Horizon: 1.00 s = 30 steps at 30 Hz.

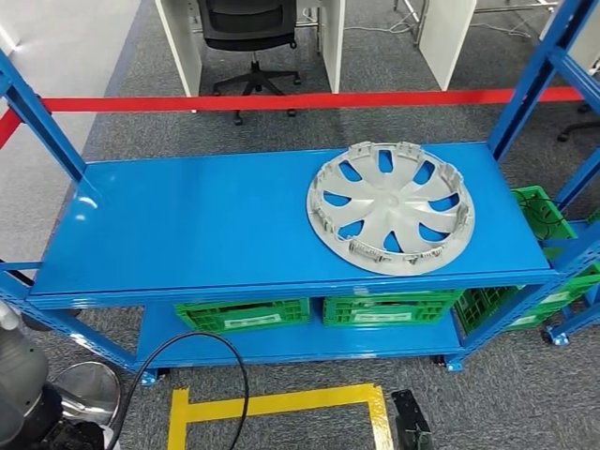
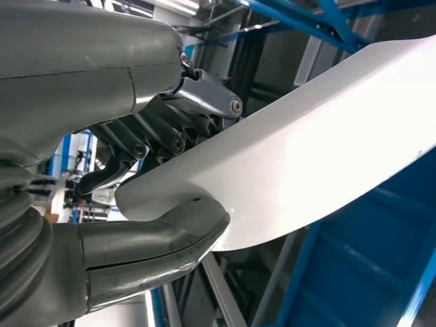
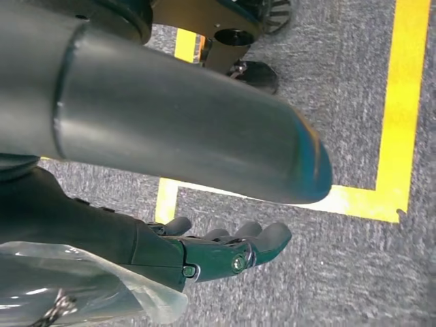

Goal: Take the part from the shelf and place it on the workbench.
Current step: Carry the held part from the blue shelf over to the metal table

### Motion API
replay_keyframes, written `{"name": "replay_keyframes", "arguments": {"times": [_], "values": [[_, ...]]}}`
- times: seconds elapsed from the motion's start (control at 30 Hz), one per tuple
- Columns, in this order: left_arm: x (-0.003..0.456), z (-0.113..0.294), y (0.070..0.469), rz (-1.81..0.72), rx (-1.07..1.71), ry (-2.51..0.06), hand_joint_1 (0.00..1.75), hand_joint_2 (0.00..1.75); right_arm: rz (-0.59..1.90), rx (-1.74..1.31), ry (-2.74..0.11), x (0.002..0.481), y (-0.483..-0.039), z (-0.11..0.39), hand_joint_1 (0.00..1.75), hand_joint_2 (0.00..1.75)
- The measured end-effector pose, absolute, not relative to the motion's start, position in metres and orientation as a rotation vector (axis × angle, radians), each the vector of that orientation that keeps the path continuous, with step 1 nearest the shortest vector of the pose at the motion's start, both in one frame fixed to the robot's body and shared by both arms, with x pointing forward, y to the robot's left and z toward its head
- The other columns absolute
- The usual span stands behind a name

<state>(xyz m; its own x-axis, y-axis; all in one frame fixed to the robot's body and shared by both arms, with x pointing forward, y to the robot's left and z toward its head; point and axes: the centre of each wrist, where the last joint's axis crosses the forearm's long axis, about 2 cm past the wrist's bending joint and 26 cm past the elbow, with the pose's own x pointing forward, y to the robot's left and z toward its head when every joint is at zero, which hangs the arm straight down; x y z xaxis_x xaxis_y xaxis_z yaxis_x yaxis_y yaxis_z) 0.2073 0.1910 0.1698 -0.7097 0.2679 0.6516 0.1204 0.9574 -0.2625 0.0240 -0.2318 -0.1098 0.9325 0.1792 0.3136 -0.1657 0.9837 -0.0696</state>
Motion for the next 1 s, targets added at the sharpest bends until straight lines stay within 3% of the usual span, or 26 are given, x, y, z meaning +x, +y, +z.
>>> {"name": "replay_keyframes", "arguments": {"times": [1.0], "values": [[0.197,0.168,0.192,0.308,-0.337,-2.339,1.75,1.75,0.277,0.0,-0.292,0.022,-0.234,-0.11,0.0,0.0]]}}
